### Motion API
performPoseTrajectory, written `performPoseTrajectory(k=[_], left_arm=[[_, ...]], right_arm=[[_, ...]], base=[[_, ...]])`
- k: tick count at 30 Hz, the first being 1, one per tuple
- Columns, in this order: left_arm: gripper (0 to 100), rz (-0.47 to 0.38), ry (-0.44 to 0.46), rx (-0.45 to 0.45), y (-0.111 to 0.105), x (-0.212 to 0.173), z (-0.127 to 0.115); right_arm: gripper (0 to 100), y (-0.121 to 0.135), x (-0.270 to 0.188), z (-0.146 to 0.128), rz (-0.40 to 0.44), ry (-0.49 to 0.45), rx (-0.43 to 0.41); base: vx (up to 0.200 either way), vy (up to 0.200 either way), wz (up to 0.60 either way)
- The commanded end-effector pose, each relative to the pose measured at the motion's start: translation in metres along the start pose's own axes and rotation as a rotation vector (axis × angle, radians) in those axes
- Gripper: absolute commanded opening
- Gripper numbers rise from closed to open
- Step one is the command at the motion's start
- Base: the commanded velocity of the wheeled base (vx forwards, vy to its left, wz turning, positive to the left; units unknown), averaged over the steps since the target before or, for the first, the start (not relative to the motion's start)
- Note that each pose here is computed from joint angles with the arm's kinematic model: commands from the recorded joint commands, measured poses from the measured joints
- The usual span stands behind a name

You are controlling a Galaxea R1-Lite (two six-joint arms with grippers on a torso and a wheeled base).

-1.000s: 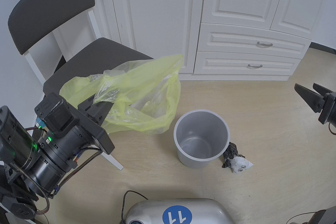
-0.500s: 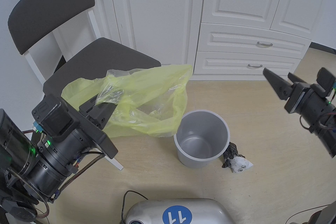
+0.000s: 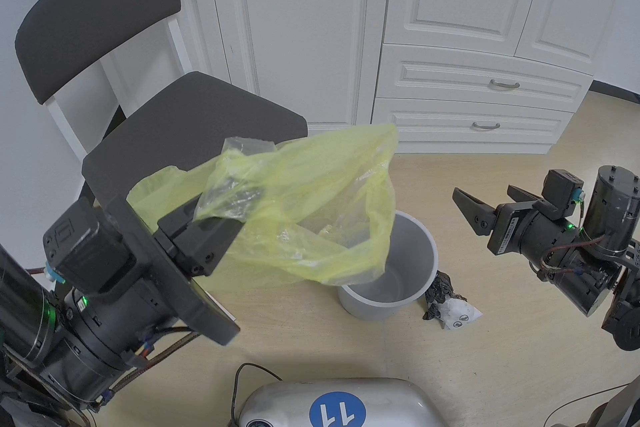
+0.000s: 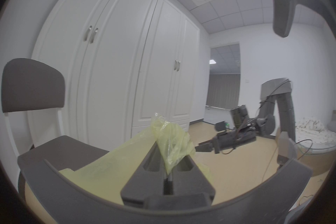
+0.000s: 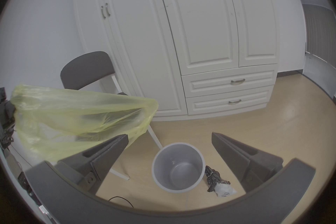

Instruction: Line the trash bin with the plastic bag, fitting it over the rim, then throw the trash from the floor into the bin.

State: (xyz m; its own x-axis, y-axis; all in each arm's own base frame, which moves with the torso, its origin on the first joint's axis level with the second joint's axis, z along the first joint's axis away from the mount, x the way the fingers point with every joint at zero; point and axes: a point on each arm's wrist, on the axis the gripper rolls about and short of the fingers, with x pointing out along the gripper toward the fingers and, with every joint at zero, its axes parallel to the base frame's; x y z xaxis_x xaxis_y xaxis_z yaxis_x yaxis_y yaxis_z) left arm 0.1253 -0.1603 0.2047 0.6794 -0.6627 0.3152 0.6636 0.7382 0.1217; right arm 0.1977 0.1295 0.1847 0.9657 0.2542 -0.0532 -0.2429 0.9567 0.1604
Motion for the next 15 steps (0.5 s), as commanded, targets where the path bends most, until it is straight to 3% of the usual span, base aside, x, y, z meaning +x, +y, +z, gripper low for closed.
performPoseTrajectory(k=[1, 7, 9, 15], left_arm=[[0, -0.059, -0.015, -0.019, -0.004, -0.006, 0.003], [0, -0.098, -0.011, -0.021, -0.006, -0.014, 0.002], [0, -0.119, -0.012, -0.029, -0.009, -0.014, 0.003], [0, -0.220, -0.011, -0.028, -0.010, -0.021, -0.001]], right_arm=[[100, -0.007, 0.011, -0.003, -0.016, 0.020, 0.021], [100, -0.021, 0.007, 0.005, 0.024, 0.014, 0.043], [100, -0.027, 0.003, 0.003, 0.051, 0.083, 0.037], [100, -0.031, 0.004, 0.003, 0.074, 0.112, 0.076]], base=[[0.000, 0.000, 0.00], [0.000, 0.000, 0.00], [0.000, 0.000, 0.00], [0.000, 0.000, 0.00]])
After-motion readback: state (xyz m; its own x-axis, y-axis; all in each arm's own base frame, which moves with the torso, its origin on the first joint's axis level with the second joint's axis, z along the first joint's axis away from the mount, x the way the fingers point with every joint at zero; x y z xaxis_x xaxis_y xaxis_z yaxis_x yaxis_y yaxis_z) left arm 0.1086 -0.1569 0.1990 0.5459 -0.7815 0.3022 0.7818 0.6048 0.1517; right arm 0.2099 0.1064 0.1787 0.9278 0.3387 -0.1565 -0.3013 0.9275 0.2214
